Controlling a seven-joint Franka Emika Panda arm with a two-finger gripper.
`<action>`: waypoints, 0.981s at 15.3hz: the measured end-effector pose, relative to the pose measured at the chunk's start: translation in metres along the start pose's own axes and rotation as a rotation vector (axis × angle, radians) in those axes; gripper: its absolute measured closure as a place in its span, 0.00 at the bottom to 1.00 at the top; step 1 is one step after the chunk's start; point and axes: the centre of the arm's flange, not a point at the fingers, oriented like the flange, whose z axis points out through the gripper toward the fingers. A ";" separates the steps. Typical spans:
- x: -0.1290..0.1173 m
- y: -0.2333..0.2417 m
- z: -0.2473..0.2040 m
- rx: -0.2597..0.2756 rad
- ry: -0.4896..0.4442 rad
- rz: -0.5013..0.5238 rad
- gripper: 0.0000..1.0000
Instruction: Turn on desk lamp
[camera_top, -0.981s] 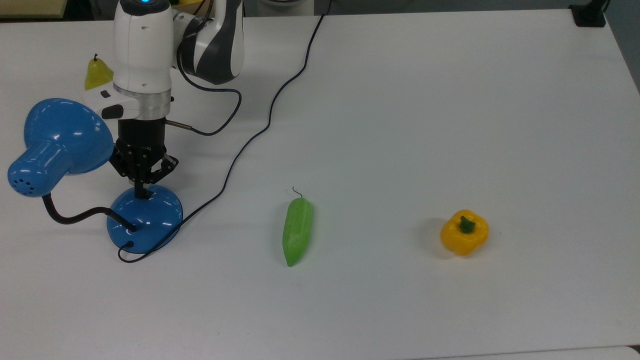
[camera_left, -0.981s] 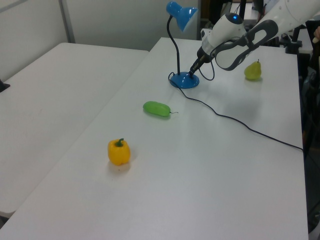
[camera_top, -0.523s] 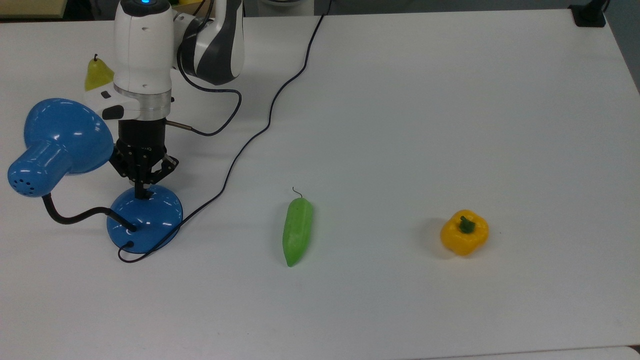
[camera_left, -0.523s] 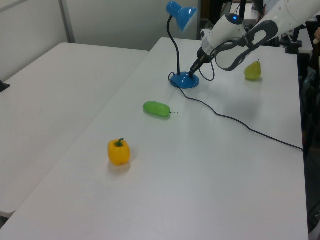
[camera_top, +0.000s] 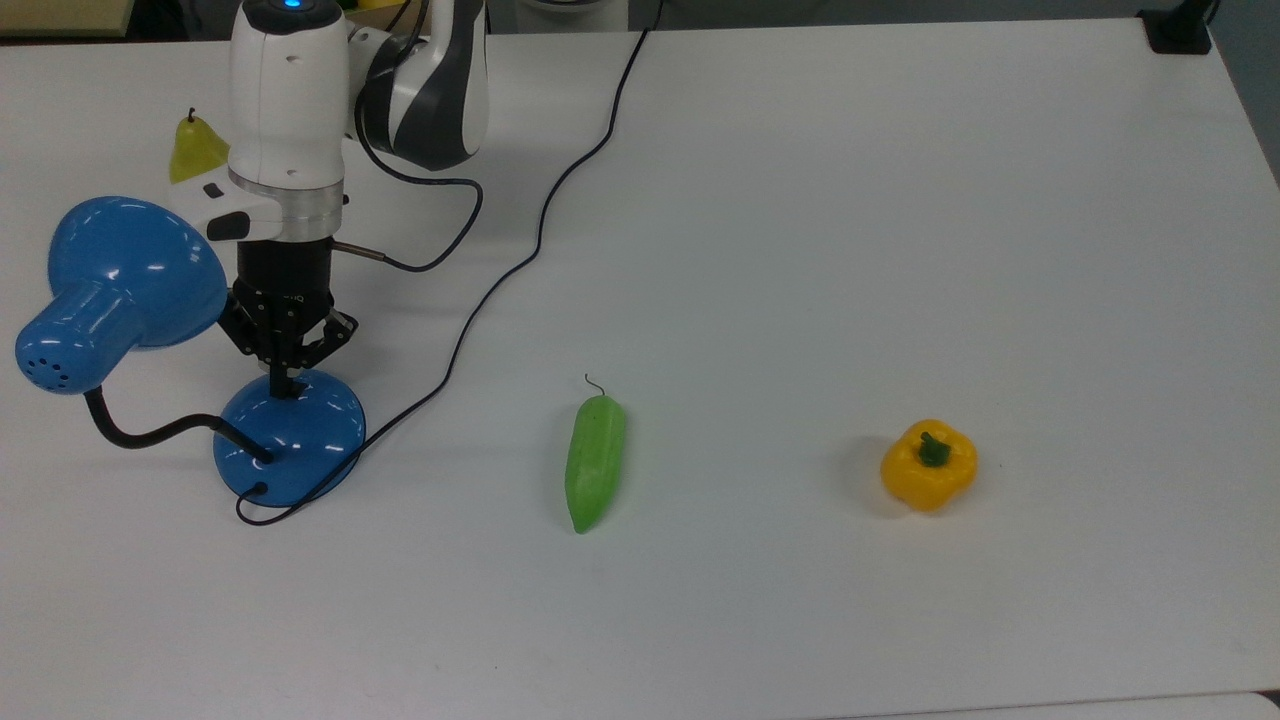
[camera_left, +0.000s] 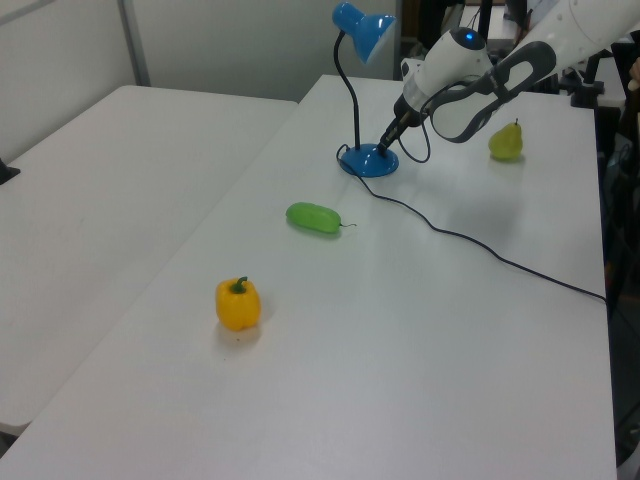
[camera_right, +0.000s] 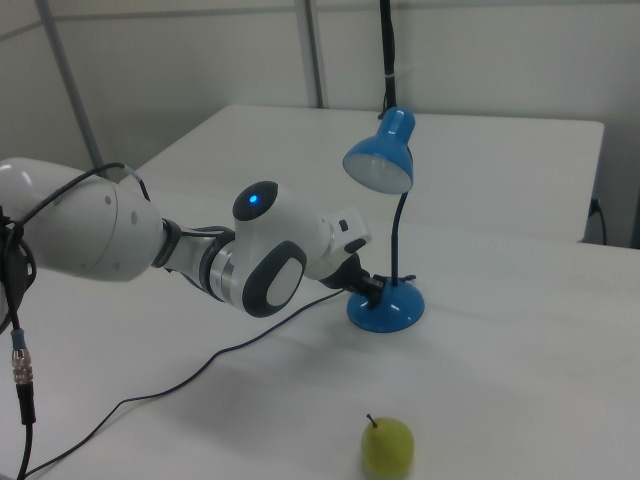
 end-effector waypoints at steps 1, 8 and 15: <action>0.000 0.000 0.000 0.000 0.000 -0.001 0.99; -0.002 0.000 0.002 -0.002 -0.001 -0.007 0.99; -0.002 0.002 0.001 -0.004 0.000 -0.005 0.99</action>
